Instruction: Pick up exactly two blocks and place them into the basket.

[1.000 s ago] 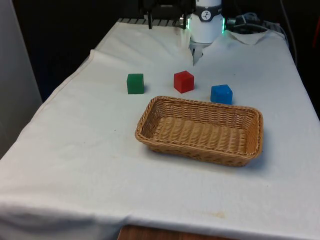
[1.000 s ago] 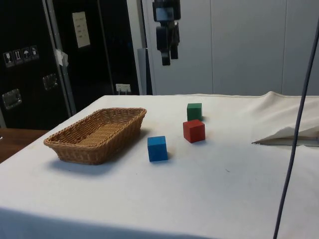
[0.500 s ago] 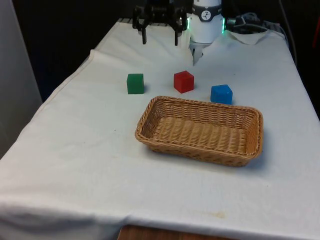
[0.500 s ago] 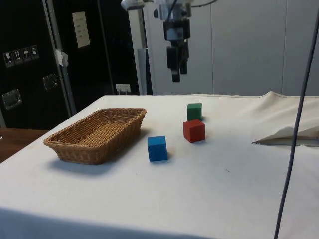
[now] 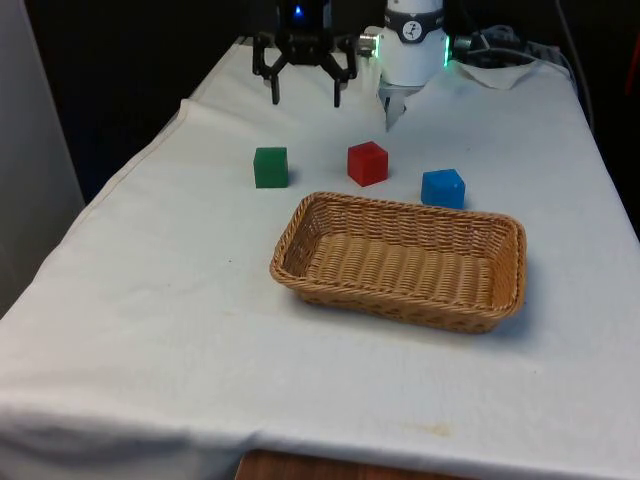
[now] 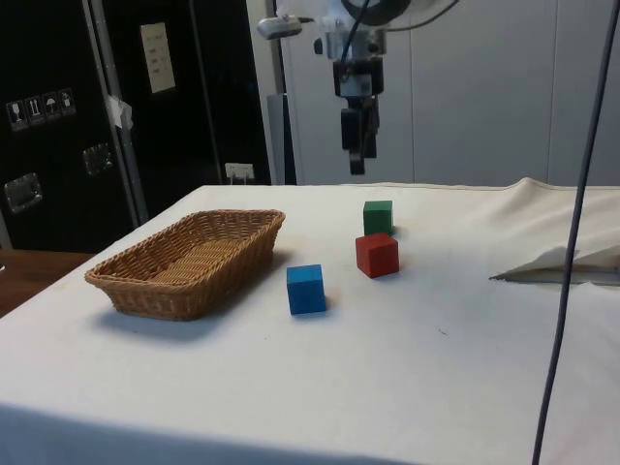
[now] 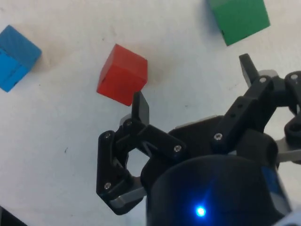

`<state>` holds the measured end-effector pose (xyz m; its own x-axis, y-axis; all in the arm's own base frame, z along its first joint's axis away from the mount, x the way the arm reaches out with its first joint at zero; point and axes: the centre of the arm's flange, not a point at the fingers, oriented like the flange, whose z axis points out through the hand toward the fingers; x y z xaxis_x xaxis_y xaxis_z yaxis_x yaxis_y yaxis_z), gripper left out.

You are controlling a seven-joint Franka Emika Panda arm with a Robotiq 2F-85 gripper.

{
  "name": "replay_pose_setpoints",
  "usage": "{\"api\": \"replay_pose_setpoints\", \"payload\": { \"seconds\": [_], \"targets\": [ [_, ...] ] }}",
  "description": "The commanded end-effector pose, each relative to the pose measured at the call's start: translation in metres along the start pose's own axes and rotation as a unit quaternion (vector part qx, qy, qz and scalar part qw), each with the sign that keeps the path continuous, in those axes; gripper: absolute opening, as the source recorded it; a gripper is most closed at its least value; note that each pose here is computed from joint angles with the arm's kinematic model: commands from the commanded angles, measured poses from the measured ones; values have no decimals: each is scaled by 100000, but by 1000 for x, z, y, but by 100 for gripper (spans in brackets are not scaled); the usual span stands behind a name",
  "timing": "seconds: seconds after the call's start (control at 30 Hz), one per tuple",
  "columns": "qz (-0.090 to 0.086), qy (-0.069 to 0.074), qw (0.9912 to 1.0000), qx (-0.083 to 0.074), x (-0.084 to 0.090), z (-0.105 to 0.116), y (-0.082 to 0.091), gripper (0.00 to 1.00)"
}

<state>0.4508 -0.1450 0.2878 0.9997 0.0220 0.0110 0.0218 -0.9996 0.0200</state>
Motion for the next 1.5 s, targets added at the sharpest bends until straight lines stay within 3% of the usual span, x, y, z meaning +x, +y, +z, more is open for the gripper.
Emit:
{"api": "replay_pose_setpoints", "payload": {
  "seconds": [0.0,0.5,0.57,0.6,0.77,0.8,0.83,1.03,1.1,1.13,1.27,1.37,1.4,1.47],
  "targets": [
    [-116,392,99998,416,-1,4,3,100],
    [-2233,708,99972,-399,-7,50,38,100],
    [-2080,-37,99975,-783,-7,53,39,100],
    [-2572,636,99963,-546,-7,56,40,100],
    [-3797,333,99919,-1261,-9,72,49,100],
    [-3449,-392,99928,-1558,-10,73,49,100],
    [-3927,223,99913,-1357,-9,74,50,100],
    [-4974,-429,99849,-2308,-10,88,63,100],
    [-5000,-1316,99831,-2651,-11,92,66,100],
    [-5267,-554,99825,-2626,-10,92,66,100],
    [-5272,-524,99819,-2860,-9,95,67,100],
    [-5121,-580,99825,-2906,-9,97,66,100],
    [-5142,-1349,99813,-3018,-10,98,67,100],
    [-5091,-396,99826,-2934,-6,98,64,100]
  ]
}}
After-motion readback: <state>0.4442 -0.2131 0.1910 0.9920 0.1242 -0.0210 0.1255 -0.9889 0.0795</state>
